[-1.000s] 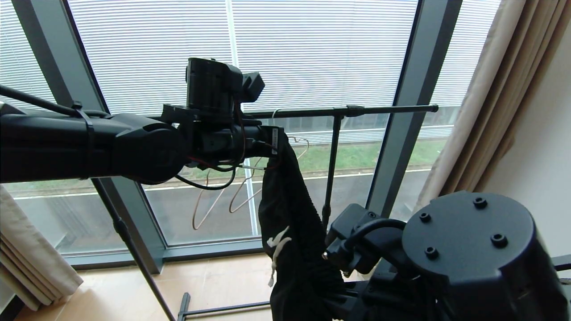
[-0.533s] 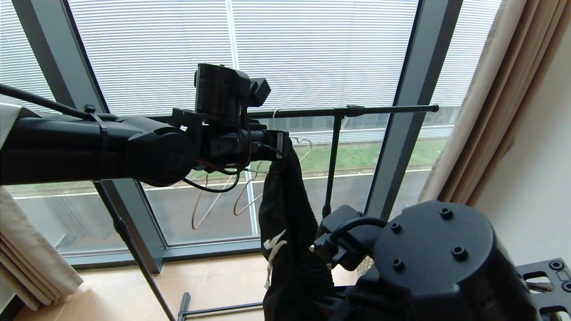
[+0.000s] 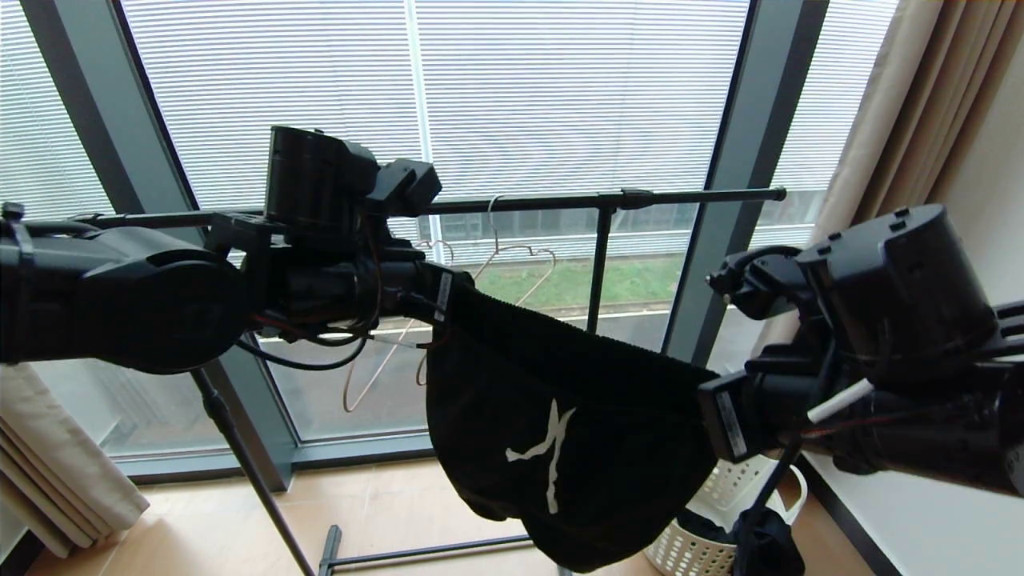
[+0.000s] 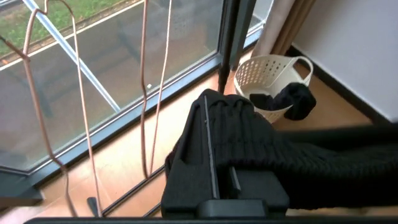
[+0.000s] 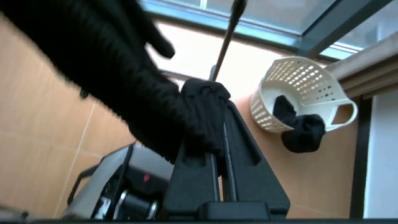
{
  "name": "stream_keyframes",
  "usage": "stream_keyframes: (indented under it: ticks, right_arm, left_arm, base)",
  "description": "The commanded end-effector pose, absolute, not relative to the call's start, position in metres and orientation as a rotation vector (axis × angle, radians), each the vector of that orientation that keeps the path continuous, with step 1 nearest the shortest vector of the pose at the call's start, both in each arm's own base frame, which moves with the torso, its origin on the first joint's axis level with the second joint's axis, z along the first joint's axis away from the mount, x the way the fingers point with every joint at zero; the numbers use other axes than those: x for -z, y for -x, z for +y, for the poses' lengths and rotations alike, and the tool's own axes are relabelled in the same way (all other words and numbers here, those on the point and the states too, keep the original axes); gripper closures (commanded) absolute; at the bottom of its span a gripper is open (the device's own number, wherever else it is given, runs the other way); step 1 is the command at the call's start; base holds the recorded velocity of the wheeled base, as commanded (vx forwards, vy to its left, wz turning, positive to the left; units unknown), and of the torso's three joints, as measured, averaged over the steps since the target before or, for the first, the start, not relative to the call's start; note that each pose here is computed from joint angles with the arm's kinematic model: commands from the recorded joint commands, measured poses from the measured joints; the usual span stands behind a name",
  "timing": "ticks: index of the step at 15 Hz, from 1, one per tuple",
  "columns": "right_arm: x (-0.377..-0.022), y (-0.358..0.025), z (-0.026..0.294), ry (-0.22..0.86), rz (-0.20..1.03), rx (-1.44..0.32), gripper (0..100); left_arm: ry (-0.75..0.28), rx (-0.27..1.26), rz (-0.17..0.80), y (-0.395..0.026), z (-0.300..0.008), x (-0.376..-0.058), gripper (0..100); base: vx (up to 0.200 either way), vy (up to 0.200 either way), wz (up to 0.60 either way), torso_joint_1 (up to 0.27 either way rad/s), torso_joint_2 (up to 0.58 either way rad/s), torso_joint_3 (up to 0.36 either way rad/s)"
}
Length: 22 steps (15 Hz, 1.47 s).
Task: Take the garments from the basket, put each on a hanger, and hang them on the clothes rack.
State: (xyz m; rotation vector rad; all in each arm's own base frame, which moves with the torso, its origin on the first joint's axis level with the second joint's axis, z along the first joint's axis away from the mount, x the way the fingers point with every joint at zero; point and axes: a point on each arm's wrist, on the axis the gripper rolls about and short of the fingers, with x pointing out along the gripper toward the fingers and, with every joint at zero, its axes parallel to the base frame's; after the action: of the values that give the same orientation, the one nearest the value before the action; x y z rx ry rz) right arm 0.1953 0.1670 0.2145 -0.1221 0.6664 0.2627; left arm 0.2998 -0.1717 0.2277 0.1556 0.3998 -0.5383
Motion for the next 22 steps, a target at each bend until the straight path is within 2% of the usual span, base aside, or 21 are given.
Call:
stream_keyframes:
  ticks: [1, 6, 11, 16, 17, 22]
  right_arm:
    - [-0.219, -0.238, 0.17, 0.092, 0.649, -0.182, 100]
    - [-0.23, -0.3, 0.216, 0.08, 0.562, -0.169, 100]
    - [-0.223, -0.324, 0.251, 0.062, 0.529, -0.209, 100]
    - [-0.207, -0.335, 0.294, 0.062, 0.515, -0.266, 100]
    - [-0.207, -0.335, 0.294, 0.062, 0.515, -0.266, 100]
    - [-0.203, -0.336, 0.302, -0.019, 0.528, -0.258, 100]
  left_arm:
    - [-0.207, 0.546, 0.421, -0.275, -0.157, -0.223, 100]
    - [-0.262, 0.618, 0.489, -0.226, -0.151, -0.202, 100]
    - [-0.326, 0.764, 0.579, -0.182, -0.17, -0.176, 100]
    - [-0.249, 0.843, 0.63, -0.161, -0.193, -0.173, 100]
    - [-0.249, 0.843, 0.63, -0.161, -0.193, -0.173, 100]
    - [-0.114, 0.827, 0.663, -0.156, -0.198, -0.179, 100]
  base:
    - [0.0, 0.0, 0.0, 0.0, 0.0, 0.0]
    - [0.0, 0.0, 0.0, 0.0, 0.0, 0.0]
    - [0.0, 0.0, 0.0, 0.0, 0.0, 0.0]
    - [0.0, 0.0, 0.0, 0.0, 0.0, 0.0]
    - [0.0, 0.0, 0.0, 0.0, 0.0, 0.0]
    - [0.0, 0.0, 0.0, 0.0, 0.0, 0.0]
